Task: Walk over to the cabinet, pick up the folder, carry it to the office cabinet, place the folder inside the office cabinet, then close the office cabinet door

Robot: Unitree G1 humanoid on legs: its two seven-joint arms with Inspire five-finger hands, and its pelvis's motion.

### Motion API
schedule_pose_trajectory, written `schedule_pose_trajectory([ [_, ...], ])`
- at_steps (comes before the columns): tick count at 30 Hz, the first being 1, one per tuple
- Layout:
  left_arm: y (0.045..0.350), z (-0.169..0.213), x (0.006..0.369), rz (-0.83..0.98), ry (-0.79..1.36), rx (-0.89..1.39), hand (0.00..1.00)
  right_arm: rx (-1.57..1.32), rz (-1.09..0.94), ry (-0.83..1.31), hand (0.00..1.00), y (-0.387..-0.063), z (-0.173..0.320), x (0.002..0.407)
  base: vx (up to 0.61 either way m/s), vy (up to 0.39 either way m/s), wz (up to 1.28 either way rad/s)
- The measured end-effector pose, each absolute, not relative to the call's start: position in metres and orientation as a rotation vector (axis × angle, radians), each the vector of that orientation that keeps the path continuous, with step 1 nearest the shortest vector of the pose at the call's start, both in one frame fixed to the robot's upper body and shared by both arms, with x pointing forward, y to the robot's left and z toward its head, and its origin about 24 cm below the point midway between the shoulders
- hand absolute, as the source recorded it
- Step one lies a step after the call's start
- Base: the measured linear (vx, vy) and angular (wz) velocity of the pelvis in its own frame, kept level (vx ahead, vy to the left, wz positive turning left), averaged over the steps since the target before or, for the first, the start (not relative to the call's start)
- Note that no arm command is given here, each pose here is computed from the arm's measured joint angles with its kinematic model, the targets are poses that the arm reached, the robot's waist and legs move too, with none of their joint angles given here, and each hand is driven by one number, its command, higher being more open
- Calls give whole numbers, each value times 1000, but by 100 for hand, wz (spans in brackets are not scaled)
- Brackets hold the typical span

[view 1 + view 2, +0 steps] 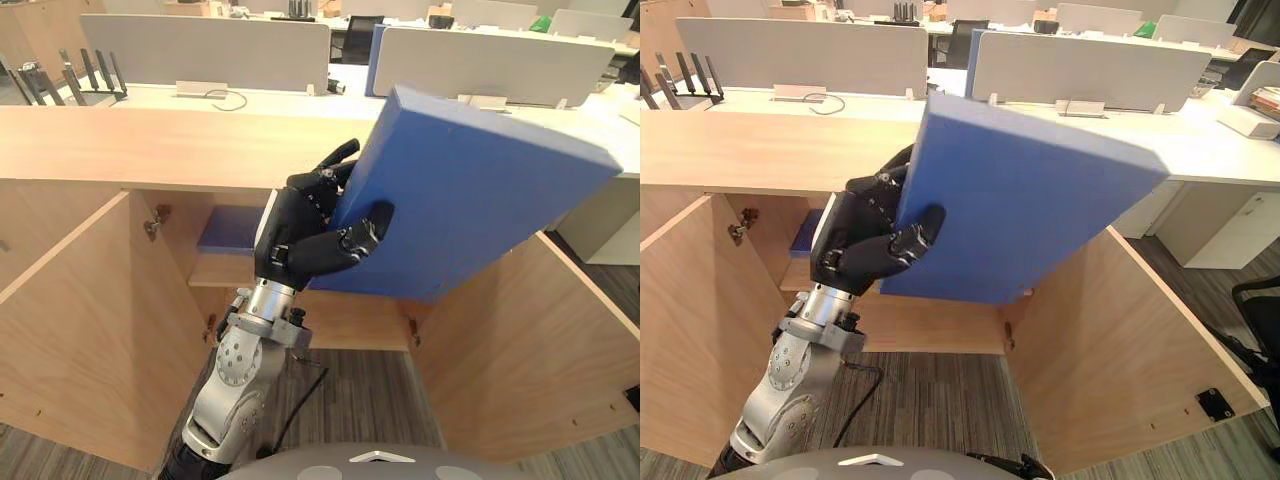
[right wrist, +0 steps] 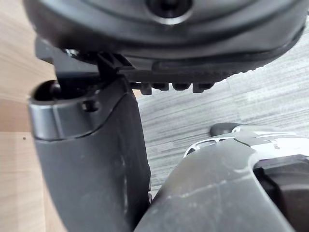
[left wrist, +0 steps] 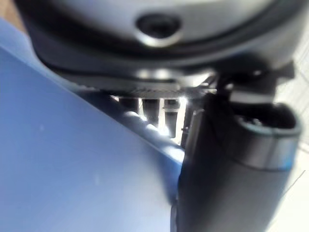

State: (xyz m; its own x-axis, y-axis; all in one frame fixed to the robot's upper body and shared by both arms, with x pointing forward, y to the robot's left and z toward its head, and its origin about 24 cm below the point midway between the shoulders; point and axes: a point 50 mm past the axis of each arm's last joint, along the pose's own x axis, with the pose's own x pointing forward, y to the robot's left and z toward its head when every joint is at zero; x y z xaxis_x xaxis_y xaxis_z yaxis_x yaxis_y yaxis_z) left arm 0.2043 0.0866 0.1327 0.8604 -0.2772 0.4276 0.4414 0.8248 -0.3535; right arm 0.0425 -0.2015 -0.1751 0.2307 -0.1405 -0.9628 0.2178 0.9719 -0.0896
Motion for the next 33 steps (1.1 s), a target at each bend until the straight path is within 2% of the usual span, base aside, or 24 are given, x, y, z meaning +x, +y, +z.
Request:
schedule_pose_trajectory([
  [4,85,126,207,-401,-313,-587,0,69,-244,1313,100,-201,-175,45,0,0,0],
  [11,82,57,217,-330,52,-657,0,64,-240,1322,100,-202,-175,44,-1,-4,0],
  [17,83,35,207,-306,185,-707,0,72,-236,1301,100,-199,-174,50,15,-14,-2],
  [21,86,39,208,-293,175,-741,0,156,-275,1151,100,-195,-164,65,16,-29,-14],
  [25,89,57,204,-288,95,-793,0,312,-316,896,100,-183,-138,105,-10,-18,-13],
  [28,92,69,201,-289,50,-847,0,365,-386,741,100,-192,-118,128,-24,-2,1],
  [33,116,71,199,-185,-11,-858,0,366,-534,494,100,-227,-79,155,-44,-3,0],
])
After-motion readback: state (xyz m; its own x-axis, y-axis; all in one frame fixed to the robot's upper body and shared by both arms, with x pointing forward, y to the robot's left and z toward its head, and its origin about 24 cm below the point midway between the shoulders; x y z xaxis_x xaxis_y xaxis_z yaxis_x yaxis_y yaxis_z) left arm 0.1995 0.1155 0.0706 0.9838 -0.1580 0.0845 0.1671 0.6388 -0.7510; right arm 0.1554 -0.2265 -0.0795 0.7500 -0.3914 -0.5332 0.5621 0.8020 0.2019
